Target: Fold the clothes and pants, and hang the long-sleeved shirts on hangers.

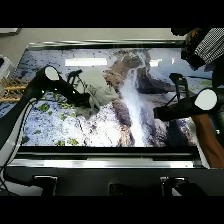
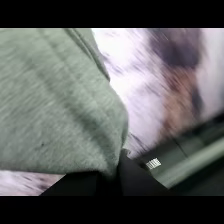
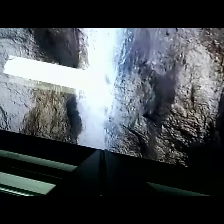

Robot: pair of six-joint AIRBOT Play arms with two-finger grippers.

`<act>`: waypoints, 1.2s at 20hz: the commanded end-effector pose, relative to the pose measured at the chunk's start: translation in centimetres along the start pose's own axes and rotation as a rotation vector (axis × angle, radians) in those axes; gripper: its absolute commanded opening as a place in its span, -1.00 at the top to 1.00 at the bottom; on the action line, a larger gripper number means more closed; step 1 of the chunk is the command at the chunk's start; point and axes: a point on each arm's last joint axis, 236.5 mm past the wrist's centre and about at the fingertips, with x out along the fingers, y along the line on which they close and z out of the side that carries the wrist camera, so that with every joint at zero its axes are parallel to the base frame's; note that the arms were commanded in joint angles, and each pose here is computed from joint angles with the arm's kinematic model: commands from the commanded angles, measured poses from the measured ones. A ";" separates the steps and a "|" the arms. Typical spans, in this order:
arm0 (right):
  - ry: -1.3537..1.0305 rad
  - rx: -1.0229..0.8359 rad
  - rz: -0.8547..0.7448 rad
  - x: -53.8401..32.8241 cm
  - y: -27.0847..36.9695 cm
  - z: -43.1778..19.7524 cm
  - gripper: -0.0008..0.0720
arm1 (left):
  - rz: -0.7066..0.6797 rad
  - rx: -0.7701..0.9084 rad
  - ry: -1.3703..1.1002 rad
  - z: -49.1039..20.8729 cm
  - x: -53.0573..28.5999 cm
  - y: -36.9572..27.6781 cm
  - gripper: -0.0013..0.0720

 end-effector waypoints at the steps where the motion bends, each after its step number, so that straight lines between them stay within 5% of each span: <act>1: 0.020 -0.088 -0.052 -2.4 -0.9 -2.4 0.87 | -0.077 0.039 0.147 -7.6 3.5 -7.3 0.93; 6: 0.038 -0.085 -0.047 -1.4 -1.2 -5.8 0.87 | -0.055 0.048 0.183 -11.4 10.8 -9.8 0.89; 7: 0.054 -0.074 -0.035 -0.6 -1.1 -6.4 0.79 | -0.061 0.049 0.170 -11.1 10.6 -10.0 0.63; 9: 0.035 0.042 0.024 1.0 0.1 -6.1 0.16 | -0.077 0.064 0.127 -10.0 8.8 -10.1 -0.26; 13: -0.125 0.456 0.249 2.0 2.9 0.9 -0.05 | -0.051 0.089 -0.089 -6.7 0.2 -7.7 -0.55; 16: -0.046 0.523 0.451 4.9 4.2 3.0 -0.10 | 0.017 0.054 -0.308 -4.7 -7.8 -3.8 -0.55; 19: 0.101 0.473 0.561 10.0 6.4 2.0 -0.54 | 0.042 -0.017 -0.442 -3.8 -12.8 -0.4 -0.55; 24: 0.320 0.346 0.637 16.3 13.8 -2.7 -0.53 | 0.065 -0.116 -0.495 -3.1 -14.9 3.4 -0.54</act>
